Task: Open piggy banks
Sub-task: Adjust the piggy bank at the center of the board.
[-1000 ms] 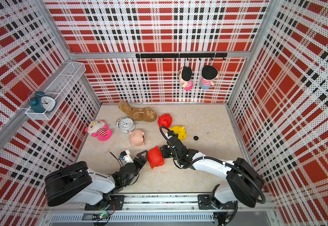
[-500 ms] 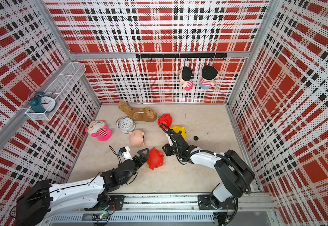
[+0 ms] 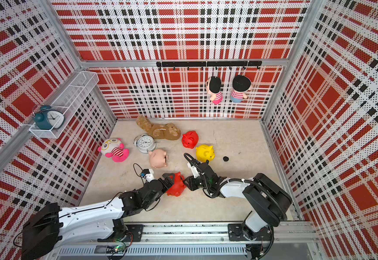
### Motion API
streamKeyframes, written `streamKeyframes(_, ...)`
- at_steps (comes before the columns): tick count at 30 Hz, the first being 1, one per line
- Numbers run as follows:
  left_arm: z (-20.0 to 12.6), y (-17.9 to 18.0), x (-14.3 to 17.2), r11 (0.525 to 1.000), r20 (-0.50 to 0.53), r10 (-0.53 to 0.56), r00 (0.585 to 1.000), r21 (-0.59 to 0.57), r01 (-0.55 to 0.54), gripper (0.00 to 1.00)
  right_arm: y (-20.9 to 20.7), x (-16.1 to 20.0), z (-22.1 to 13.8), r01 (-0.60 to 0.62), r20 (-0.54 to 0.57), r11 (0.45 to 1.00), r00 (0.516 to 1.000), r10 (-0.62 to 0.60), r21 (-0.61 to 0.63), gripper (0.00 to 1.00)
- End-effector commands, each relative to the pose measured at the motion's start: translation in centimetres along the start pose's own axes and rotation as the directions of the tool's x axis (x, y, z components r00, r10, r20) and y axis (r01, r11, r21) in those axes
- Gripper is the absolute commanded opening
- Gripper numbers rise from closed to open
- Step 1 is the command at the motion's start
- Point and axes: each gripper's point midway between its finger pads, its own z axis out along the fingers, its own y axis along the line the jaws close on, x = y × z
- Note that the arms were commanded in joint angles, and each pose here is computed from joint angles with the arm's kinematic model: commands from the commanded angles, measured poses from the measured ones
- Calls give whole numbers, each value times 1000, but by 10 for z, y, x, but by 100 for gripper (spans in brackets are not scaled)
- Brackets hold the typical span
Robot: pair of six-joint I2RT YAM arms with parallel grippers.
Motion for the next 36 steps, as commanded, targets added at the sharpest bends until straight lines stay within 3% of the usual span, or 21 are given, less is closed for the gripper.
streamKeyframes(1,1,-7,0,994,-64,110,992,-20,-111,98,21,-11,-5,13,53,998,999,-10,-65,30)
streamKeyframes(7,7,-1,-4,952,-203,281,938,-69,-300,98,21,-12,-2,13,56,997,998,-8,-76,30)
streamKeyframes(14,9,-1,10,871,-352,423,835,-98,-482,98,22,-11,0,6,63,996,998,0,-93,30)
streamKeyframes(25,30,4,33,836,-440,432,788,-133,-533,98,25,-10,-1,3,72,994,997,5,-111,29)
streamKeyframes(36,17,-4,34,803,-524,442,728,-131,-582,98,25,-6,1,6,72,993,997,3,-120,29)
